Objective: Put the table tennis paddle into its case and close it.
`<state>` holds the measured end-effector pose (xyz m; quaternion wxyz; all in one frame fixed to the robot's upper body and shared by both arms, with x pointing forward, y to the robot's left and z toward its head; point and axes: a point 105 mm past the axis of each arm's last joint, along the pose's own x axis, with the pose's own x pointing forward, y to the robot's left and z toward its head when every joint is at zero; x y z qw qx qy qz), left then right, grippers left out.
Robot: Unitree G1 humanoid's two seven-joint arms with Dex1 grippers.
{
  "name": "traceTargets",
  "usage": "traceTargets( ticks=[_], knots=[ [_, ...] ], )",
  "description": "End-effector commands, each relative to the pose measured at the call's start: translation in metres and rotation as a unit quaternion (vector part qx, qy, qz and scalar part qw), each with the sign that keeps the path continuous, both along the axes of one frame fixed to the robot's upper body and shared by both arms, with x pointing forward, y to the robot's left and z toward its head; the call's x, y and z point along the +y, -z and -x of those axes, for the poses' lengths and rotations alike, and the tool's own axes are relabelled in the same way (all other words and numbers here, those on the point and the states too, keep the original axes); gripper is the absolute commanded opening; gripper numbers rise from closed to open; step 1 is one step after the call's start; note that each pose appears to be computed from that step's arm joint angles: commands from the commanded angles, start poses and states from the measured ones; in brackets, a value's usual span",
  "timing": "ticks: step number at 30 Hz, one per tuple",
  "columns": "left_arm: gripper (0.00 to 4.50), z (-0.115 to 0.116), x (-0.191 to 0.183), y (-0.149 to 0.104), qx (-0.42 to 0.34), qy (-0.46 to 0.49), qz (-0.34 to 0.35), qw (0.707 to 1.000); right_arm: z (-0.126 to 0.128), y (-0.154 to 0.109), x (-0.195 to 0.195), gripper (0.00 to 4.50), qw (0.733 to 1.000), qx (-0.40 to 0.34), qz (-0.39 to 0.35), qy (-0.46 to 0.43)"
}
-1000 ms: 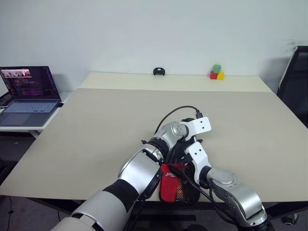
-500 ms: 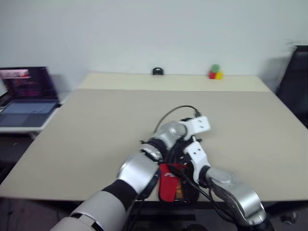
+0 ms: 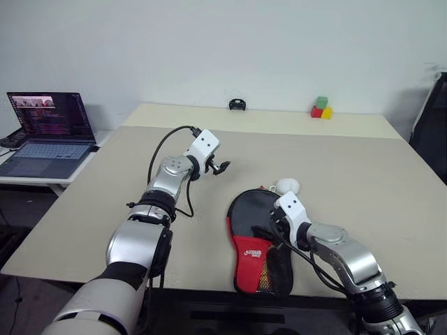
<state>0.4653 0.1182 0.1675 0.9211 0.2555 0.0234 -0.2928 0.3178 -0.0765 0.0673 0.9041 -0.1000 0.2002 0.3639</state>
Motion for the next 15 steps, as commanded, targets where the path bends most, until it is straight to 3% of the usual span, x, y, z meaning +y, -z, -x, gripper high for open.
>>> traceTargets(
  ticks=[1, 5, 9, 12, 15],
  knots=[
    [4.46, -0.001, 0.004, -0.026, -0.027, 0.008, 0.035, 0.999, 0.023, 0.059, -0.018, 4.5, 0.992, 0.114, 0.044, 0.02],
    [4.46, 0.002, 0.008, -0.03, -0.014, 0.017, 0.074, 0.997, 0.022, 0.058, -0.02, 4.5, 0.993, 0.111, 0.044, 0.019],
    [4.46, 0.011, 0.006, -0.039, 0.027, 0.067, 0.164, 0.984, 0.02, 0.057, -0.022, 4.5, 0.993, 0.104, 0.045, 0.019],
    [4.46, 0.037, -0.003, -0.039, 0.076, 0.175, 0.186, 0.964, 0.018, 0.051, -0.021, 4.5, 0.995, 0.093, 0.033, 0.015],
    [4.46, 0.064, 0.002, -0.032, 0.111, 0.243, 0.155, 0.951, 0.017, 0.043, -0.02, 4.5, 0.996, 0.082, 0.015, 0.005]
  ],
)
